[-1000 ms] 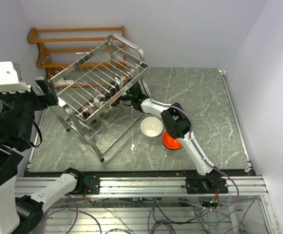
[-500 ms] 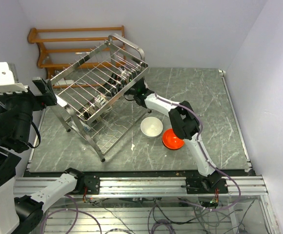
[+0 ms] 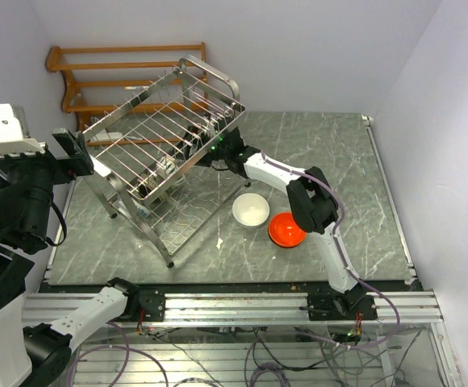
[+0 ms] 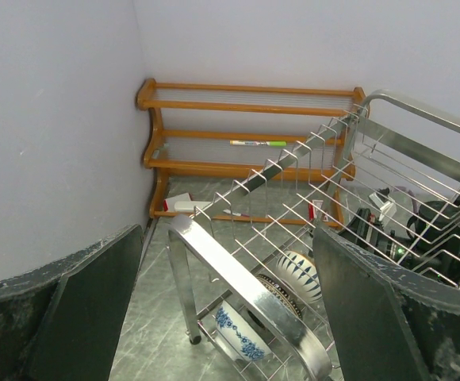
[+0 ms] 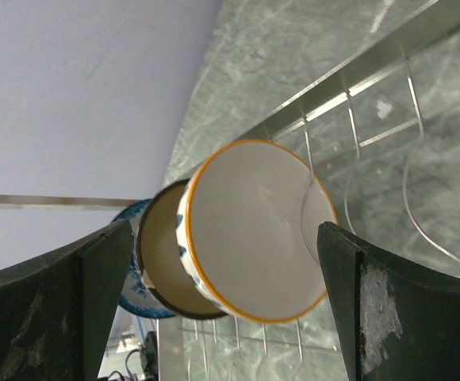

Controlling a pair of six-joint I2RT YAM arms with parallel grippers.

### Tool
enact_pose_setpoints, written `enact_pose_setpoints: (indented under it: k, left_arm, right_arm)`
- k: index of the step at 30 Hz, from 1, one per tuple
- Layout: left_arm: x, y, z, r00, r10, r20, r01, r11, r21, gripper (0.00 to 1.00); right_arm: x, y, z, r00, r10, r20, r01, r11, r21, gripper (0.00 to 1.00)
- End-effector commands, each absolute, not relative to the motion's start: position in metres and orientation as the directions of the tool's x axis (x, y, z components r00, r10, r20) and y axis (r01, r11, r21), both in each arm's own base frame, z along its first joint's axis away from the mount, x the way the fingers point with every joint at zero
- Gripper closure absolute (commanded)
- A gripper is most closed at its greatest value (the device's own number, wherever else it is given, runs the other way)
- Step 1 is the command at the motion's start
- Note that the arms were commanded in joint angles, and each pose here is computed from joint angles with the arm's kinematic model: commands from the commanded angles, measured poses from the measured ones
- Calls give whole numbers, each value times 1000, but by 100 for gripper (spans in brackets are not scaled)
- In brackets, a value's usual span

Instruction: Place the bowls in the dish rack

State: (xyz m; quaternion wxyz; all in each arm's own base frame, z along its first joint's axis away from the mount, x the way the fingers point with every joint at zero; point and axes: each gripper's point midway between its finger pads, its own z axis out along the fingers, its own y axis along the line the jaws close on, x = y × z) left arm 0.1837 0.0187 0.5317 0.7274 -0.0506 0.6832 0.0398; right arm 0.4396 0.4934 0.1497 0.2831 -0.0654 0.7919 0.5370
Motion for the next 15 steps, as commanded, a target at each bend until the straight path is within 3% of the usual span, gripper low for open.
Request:
enact_pose_setpoints:
  k: [1,15]
  left_arm:
    - [177,20,537,84,-16,-996,-116,993,-26,1]
    - [178,17,534,82,-12,-997,-102,995,-20,1]
  right_arm:
    - [453,458,181,-771,234,-592,-426,503,752,0]
    - [411,435,151,-843,-9,-538,-440,589,678,0]
